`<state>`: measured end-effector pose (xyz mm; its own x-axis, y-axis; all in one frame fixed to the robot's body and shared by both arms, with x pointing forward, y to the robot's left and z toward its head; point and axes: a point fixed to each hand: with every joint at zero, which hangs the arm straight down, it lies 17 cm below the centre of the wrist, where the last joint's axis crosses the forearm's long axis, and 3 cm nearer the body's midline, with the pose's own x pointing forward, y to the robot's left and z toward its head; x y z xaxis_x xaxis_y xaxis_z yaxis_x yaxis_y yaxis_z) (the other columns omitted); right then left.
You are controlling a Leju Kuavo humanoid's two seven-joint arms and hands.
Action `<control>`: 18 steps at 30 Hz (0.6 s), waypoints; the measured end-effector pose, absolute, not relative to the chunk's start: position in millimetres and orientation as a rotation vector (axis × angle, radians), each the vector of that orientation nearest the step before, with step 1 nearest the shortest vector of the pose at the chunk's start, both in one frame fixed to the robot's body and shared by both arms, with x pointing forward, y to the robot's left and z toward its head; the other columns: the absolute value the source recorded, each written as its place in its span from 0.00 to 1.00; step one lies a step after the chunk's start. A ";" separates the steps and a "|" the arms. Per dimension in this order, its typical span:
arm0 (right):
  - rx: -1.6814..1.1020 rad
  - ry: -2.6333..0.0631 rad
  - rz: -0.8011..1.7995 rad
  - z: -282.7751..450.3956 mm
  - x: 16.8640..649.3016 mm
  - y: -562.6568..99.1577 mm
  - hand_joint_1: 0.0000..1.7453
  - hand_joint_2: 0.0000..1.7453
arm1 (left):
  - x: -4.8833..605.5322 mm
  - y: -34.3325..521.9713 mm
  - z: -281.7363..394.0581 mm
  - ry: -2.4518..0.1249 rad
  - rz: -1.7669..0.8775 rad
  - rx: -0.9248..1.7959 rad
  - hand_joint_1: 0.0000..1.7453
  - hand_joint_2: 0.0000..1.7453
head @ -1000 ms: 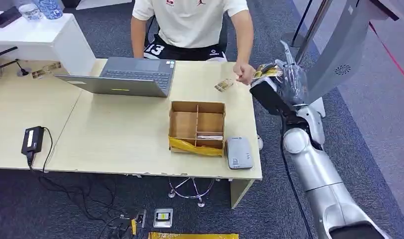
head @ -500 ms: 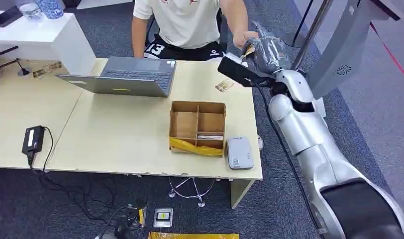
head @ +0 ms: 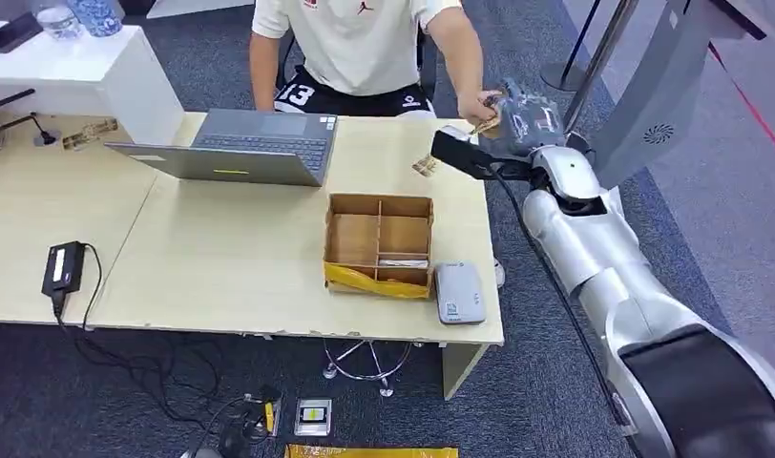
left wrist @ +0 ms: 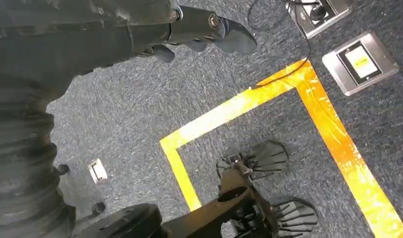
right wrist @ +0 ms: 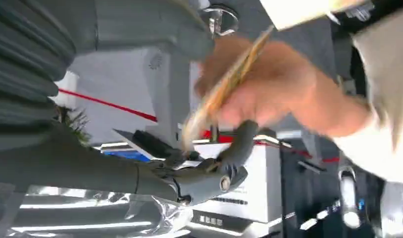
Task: Pass the card to the sensor for recognition and then transmit it.
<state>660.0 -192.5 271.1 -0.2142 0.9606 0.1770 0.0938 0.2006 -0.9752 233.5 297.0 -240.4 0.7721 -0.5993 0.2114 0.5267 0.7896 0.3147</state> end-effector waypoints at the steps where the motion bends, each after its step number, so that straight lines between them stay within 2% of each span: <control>1: -1.041 -1.562 1.129 276.3 660.1 -193.7 0.00 1.00 | 233.6 298.0 -240.4 -0.311 -0.618 0.245 0.00 1.00; 7: -0.937 -1.782 1.004 306.0 655.2 -186.2 0.00 1.00 | 239.9 300.1 -238.4 -0.352 -0.629 0.248 0.00 1.00; 10: -0.807 -1.767 0.956 298.9 652.2 -177.7 0.00 1.00 | 244.2 299.0 -237.1 -0.393 -0.621 0.250 0.00 1.00; 13: -0.665 -1.657 0.986 256.4 631.4 -156.4 0.00 1.00 | 242.4 299.1 -237.8 -0.408 -0.615 0.249 0.00 1.00; 18: -0.655 -1.690 1.101 245.5 575.1 -120.6 0.00 1.00 | 234.6 303.0 -240.8 -0.401 -0.605 0.250 0.00 1.00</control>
